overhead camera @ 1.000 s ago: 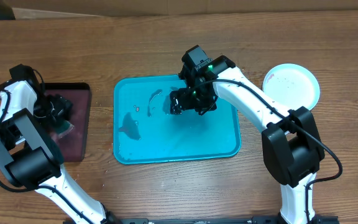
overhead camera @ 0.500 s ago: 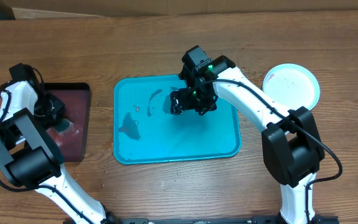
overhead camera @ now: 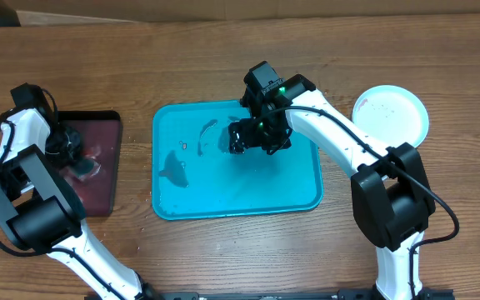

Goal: Clean dirty plates on tray and stack at the side

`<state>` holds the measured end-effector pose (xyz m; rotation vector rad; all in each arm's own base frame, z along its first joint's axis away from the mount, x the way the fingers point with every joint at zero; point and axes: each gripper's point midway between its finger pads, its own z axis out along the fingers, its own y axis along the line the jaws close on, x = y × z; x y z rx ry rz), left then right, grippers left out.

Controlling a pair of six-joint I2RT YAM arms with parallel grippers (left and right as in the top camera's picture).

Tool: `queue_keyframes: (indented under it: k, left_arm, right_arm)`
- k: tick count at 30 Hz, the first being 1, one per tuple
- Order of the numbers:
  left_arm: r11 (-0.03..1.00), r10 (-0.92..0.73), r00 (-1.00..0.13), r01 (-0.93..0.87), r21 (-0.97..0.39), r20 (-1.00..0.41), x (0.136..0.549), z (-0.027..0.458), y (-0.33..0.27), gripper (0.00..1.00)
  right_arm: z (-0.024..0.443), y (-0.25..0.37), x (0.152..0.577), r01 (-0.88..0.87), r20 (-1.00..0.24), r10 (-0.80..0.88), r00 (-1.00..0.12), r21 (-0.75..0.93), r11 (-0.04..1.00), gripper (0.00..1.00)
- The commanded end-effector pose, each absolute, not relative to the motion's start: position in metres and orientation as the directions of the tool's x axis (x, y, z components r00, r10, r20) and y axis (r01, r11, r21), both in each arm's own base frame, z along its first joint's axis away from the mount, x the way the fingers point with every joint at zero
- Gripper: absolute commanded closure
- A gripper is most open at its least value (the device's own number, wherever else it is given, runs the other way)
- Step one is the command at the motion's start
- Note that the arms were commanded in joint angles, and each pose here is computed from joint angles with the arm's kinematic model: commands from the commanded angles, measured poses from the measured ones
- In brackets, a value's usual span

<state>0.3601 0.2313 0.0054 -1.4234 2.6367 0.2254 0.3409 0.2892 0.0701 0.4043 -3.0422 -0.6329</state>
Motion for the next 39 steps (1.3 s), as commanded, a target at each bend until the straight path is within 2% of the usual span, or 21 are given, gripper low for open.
queue_keyframes:
  k: [1,2,4,5,10,11,13,15,18,19,21,22,23,24,25,31,32,33,35,37,39]
  left_arm:
    - [0.548,-0.815,-0.559,-0.829,0.109,-0.154,0.349,-0.009,0.229,0.85]
    - [0.548,-0.815,-0.56,-0.829,0.112,-0.147,0.348,-0.009,0.228,0.64]
    - [0.55,-0.816,-0.562,-0.827,0.117,-0.135,0.345,-0.01,0.226,0.17]
    - [0.551,-0.816,-0.563,-0.826,0.118,-0.129,0.344,-0.01,0.225,0.0]
    - [0.555,-0.82,-0.568,-0.82,0.141,-0.077,0.332,-0.01,0.218,0.0]
    - [0.557,-0.82,-0.568,-0.819,0.14,-0.065,0.331,-0.011,0.215,0.04]
    - [0.561,-0.822,-0.568,-0.818,0.123,-0.03,0.328,-0.011,0.208,0.25]
    - [0.565,-0.824,-0.567,-0.82,0.094,0.009,0.327,-0.012,0.199,0.39]
    - [0.567,-0.824,-0.565,-0.822,0.058,0.048,0.327,-0.012,0.189,0.95]
    - [0.566,-0.824,-0.564,-0.822,0.054,0.055,0.327,-0.012,0.187,0.96]
    - [0.567,-0.824,-0.563,-0.822,0.055,0.064,0.325,-0.012,0.186,0.96]
    - [0.567,-0.824,-0.563,-0.822,0.057,0.067,0.324,-0.012,0.186,0.83]
    - [0.567,-0.823,-0.563,-0.822,0.06,0.072,0.323,-0.011,0.185,0.53]
    - [0.567,-0.823,-0.562,-0.821,0.061,0.077,0.322,-0.011,0.184,0.11]
    - [0.567,-0.823,-0.562,-0.821,0.062,0.079,0.322,-0.011,0.184,0.0]
    - [0.568,-0.822,-0.56,-0.82,0.074,0.105,0.316,-0.011,0.18,0.0]
    - [0.569,-0.821,-0.56,-0.819,0.076,0.109,0.315,-0.01,0.18,0.06]
    - [0.569,-0.821,-0.56,-0.819,0.078,0.114,0.313,-0.01,0.179,0.18]
    - [0.569,-0.82,-0.558,-0.818,0.08,0.123,0.312,-0.01,0.178,0.52]
    - [0.569,-0.82,-0.558,-0.818,0.082,0.127,0.311,-0.01,0.177,0.96]
    - [0.569,-0.82,-0.558,-0.818,0.083,0.128,0.311,-0.01,0.177,0.96]
  right_arm:
    - [0.081,0.289,0.343,-0.256,-0.072,-0.248,-0.966,0.398,0.881,0.09]
    - [0.081,0.289,0.343,-0.256,-0.072,-0.248,-0.966,0.398,0.881,0.09]
    - [0.081,0.289,0.343,-0.256,-0.072,-0.248,-0.966,0.398,0.881,0.09]
    - [0.081,0.289,0.343,-0.256,-0.072,-0.248,-0.966,0.398,0.881,0.09]
    - [0.081,0.289,0.343,-0.256,-0.071,-0.248,-0.966,0.398,0.881,0.09]
    - [0.081,0.289,0.343,-0.256,-0.071,-0.248,-0.966,0.398,0.881,0.09]
    - [0.081,0.289,0.343,-0.256,-0.071,-0.248,-0.966,0.398,0.881,0.09]
    - [0.081,0.289,0.343,-0.256,-0.071,-0.248,-0.966,0.398,0.881,0.09]
    - [0.081,0.289,0.342,-0.255,-0.07,-0.248,-0.966,0.398,0.881,0.09]
    - [0.081,0.288,0.342,-0.255,-0.068,-0.249,-0.966,0.397,0.882,0.09]
    - [0.08,0.288,0.341,-0.253,-0.064,-0.249,-0.966,0.396,0.883,0.09]
    - [0.08,0.288,0.341,-0.253,-0.061,-0.249,-0.967,0.395,0.883,0.09]
    - [0.08,0.287,0.341,-0.252,-0.061,-0.249,-0.967,0.395,0.883,0.09]
    - [0.08,0.287,0.341,-0.252,-0.06,-0.249,-0.967,0.395,0.883,0.09]
    - [0.08,0.287,0.341,-0.252,-0.06,-0.249,-0.967,0.395,0.883,0.09]
    - [0.08,0.287,0.341,-0.252,-0.061,-0.249,-0.967,0.395,0.883,0.09]
    - [0.08,0.288,0.341,-0.253,-0.061,-0.249,-0.967,0.395,0.883,0.09]
    - [0.08,0.288,0.341,-0.253,-0.061,-0.249,-0.967,0.395,0.883,0.09]
    - [0.08,0.287,0.341,-0.253,-0.061,-0.249,-0.967,0.395,0.883,0.09]
    - [0.08,0.287,0.341,-0.253,-0.061,-0.249,-0.967,0.395,0.883,0.09]
    - [0.08,0.287,0.34,-0.252,-0.06,-0.249,-0.967,0.395,0.883,0.09]
